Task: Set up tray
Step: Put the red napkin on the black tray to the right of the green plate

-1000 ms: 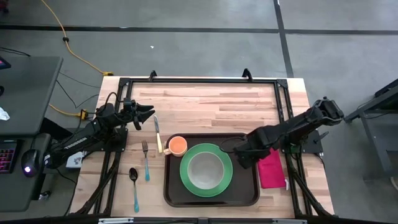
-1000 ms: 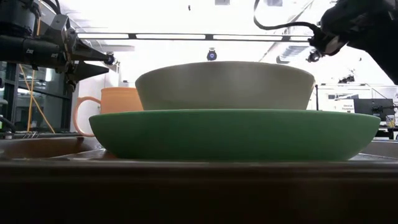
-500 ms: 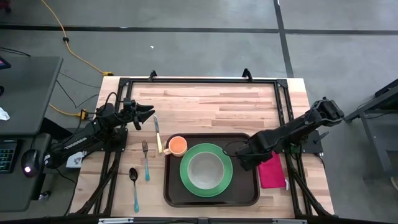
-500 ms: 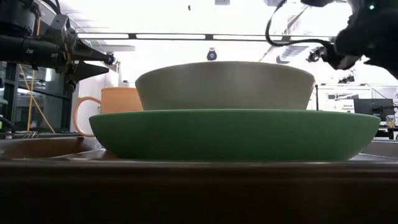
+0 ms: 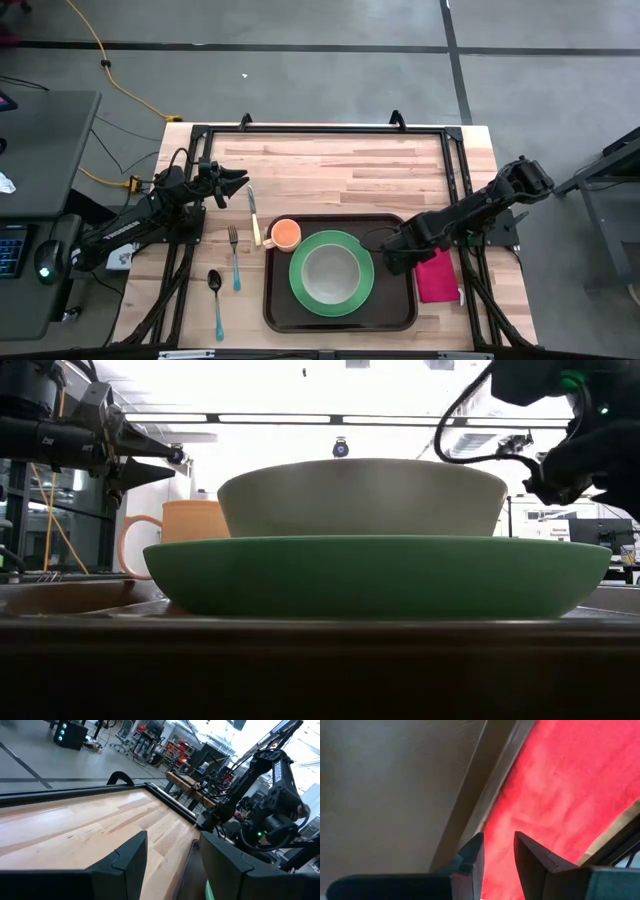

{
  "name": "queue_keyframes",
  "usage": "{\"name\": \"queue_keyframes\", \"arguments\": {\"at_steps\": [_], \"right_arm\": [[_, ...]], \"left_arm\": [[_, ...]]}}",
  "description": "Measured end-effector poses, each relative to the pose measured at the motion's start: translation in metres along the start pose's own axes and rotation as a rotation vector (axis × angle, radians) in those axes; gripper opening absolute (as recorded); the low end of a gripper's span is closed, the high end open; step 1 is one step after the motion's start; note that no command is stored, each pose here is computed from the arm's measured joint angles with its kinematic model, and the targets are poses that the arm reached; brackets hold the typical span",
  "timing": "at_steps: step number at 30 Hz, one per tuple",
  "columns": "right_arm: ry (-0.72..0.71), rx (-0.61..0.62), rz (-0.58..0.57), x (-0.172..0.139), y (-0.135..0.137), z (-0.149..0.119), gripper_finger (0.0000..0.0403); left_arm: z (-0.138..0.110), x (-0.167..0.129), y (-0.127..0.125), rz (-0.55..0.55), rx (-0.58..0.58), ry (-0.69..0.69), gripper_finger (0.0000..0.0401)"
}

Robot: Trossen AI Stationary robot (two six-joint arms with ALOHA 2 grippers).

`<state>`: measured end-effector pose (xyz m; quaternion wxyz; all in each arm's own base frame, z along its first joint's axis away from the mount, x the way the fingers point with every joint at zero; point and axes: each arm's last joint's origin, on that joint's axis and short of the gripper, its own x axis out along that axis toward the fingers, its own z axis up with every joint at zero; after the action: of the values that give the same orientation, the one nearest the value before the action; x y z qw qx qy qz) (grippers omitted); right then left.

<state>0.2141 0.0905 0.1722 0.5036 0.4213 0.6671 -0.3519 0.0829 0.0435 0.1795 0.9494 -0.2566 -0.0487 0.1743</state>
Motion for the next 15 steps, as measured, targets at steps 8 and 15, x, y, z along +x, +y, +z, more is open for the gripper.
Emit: {"name": "queue_keyframes", "arguments": {"at_steps": [8, 15], "right_arm": [[-0.009, 0.005, -0.025, 0.0012, -0.003, 0.0005, 0.0083], [-0.024, 0.006, -0.03, 0.0061, -0.0055, 0.0021, 0.0083]], "left_arm": [[0.0001, 0.0, 0.0, 0.001, -0.01, -0.001, 0.0211], [0.0001, 0.0, 0.0, 0.002, -0.009, -0.002, 0.0211]]}}
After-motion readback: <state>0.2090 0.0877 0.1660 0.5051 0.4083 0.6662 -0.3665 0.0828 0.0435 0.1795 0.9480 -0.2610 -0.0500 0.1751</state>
